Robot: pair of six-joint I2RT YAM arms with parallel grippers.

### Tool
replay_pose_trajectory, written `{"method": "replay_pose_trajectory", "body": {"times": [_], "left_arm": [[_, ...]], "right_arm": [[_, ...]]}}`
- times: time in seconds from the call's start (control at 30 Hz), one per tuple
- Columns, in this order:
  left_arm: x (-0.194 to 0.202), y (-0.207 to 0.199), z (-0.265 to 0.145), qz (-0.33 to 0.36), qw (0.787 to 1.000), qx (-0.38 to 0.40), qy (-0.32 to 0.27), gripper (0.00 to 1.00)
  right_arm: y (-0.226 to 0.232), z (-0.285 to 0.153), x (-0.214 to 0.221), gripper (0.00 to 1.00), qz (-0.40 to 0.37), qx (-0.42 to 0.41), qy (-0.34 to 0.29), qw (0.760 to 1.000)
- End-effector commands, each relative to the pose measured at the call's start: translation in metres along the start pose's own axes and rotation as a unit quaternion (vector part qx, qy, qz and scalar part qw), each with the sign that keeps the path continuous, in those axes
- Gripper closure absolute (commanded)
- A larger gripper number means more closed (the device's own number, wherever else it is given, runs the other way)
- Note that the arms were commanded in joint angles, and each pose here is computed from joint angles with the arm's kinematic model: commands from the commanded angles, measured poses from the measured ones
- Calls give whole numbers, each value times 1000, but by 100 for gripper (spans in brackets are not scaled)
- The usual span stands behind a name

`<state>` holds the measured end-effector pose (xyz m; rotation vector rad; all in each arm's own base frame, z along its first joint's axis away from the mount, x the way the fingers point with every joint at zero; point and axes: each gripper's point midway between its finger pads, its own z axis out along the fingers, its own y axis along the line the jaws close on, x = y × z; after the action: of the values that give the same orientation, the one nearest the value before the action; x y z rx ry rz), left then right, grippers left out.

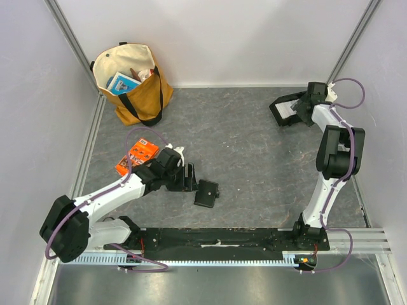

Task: Put the credit cards into the card holder
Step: Move the storage box to the center of the board.

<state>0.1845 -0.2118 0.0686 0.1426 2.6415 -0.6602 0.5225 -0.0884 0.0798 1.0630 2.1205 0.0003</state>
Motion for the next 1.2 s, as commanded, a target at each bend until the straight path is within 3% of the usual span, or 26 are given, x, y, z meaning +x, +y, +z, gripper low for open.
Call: {"method": "replay_pose_trajectory", "body": {"times": [0.0, 0.37, 0.63, 1.17], "left_arm": [[-20, -13, -4, 19, 999, 20, -25, 21], [-17, -11, -6, 14, 999, 20, -27, 21], [-15, -12, -7, 17, 999, 26, -24, 22], [-13, -11, -14, 7, 999, 30, -38, 22]], "right_arm": [[3, 4, 9, 29, -2, -8, 5, 1000], [-9, -11, 33, 48, 2, -19, 33, 999], [-16, -29, 59, 73, 14, -42, 69, 997], [-42, -132, 137, 76, 69, -88, 86, 990]]}}
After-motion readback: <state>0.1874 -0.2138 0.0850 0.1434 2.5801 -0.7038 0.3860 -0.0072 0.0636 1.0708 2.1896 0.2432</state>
